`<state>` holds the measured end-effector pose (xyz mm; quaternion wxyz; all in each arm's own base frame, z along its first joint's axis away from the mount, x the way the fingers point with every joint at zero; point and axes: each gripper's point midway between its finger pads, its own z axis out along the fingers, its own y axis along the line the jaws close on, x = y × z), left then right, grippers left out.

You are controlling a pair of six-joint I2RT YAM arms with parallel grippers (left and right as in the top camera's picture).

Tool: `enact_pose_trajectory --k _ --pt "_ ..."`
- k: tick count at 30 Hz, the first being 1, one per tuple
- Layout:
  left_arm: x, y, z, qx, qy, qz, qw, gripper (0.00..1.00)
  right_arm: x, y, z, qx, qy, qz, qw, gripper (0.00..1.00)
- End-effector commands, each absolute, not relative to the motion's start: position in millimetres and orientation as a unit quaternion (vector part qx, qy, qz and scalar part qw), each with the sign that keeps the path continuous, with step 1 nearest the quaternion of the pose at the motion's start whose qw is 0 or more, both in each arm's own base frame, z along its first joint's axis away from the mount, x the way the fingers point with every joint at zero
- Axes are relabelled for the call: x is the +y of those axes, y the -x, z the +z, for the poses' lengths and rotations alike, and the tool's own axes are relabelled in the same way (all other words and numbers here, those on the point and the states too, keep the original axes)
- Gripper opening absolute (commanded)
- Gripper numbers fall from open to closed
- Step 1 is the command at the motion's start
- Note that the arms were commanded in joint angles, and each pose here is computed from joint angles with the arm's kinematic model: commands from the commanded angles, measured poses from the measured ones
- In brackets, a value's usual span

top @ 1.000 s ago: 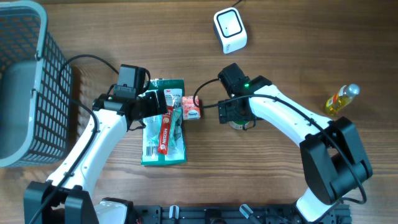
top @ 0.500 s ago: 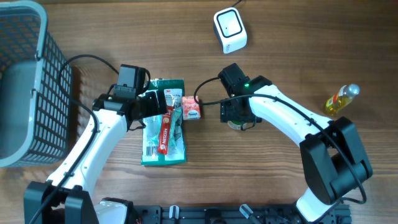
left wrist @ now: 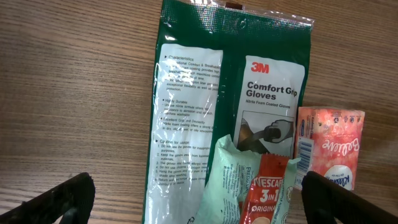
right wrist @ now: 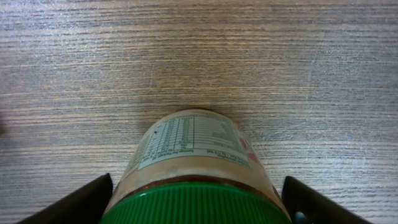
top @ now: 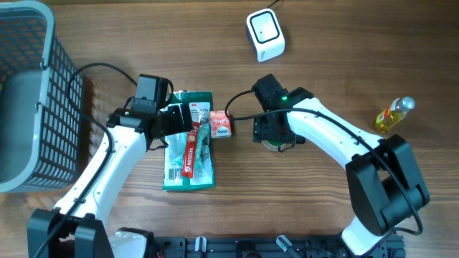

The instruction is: Scan the item barcode

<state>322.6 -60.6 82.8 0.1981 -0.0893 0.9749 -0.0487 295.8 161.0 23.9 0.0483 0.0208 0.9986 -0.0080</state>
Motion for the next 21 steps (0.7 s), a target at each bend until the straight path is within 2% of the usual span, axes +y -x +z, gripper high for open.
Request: enact_pose_trajectory --k 1,10,21 --pt "-59.3 -327.8 93.4 0.971 0.097 -0.050 0.214 1.00 155.8 -292.4 16.8 0.999 -0.027 -0.021 0.040 0.91" --pt "-59.3 -327.9 93.4 0.971 0.098 -0.050 0.214 1.00 155.8 -293.7 16.8 0.998 -0.028 -0.021 0.043 0.86" --pt "-59.3 -327.9 93.4 0.971 0.097 -0.050 0.214 1.00 156.3 -294.5 14.3 0.999 -0.027 -0.021 0.042 0.85"
